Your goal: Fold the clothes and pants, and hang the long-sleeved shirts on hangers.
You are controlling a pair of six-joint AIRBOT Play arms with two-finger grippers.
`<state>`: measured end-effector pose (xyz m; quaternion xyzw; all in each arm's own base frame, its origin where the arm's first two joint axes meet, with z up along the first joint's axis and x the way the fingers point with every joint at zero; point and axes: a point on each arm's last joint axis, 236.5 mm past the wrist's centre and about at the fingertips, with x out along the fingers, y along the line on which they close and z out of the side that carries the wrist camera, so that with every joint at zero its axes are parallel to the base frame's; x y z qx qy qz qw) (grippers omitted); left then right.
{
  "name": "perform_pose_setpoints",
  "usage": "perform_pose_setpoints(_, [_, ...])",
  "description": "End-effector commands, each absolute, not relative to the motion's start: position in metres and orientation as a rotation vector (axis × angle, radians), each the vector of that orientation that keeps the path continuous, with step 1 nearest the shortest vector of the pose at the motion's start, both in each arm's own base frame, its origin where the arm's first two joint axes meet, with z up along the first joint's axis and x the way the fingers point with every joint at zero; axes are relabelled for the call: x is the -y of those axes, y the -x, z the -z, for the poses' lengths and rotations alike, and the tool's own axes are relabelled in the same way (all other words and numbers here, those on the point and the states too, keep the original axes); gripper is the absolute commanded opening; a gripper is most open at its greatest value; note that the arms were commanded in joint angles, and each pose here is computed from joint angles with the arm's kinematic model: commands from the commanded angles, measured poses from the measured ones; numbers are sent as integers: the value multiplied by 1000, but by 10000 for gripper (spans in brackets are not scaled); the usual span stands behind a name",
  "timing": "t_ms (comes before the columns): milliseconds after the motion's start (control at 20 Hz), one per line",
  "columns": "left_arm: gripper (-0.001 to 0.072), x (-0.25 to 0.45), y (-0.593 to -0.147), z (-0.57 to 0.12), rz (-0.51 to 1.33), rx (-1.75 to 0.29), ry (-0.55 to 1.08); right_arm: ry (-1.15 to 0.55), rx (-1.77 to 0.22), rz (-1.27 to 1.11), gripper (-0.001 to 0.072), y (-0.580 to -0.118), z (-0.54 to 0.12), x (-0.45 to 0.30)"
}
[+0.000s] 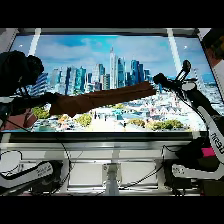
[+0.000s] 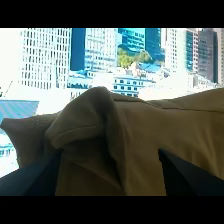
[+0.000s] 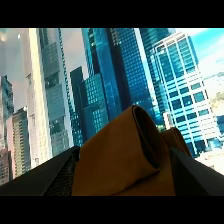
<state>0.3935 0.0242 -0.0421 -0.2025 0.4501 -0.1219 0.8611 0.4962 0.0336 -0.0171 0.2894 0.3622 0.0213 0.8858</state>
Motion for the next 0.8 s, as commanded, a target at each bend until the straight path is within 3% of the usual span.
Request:
perform_pose_setpoints(0, [720,-27,-396,37,247,-927,384,-587,-773,-76,627,-491,13,-40])
perform_pose_setpoints(250, [708,-61,-379,16,156,-948,216,-573,-753,-94,626,-489,-2,-42])
perform_pose_setpoints(500, [709,-60,-331,42,204,-1149,354,-555,-755,-96,626,-488,-2,-41])
perform_pose_setpoints(750, [710,-52,-328,69,233,-1219,431,-554,-756,-96,625,-488,-2,-41])
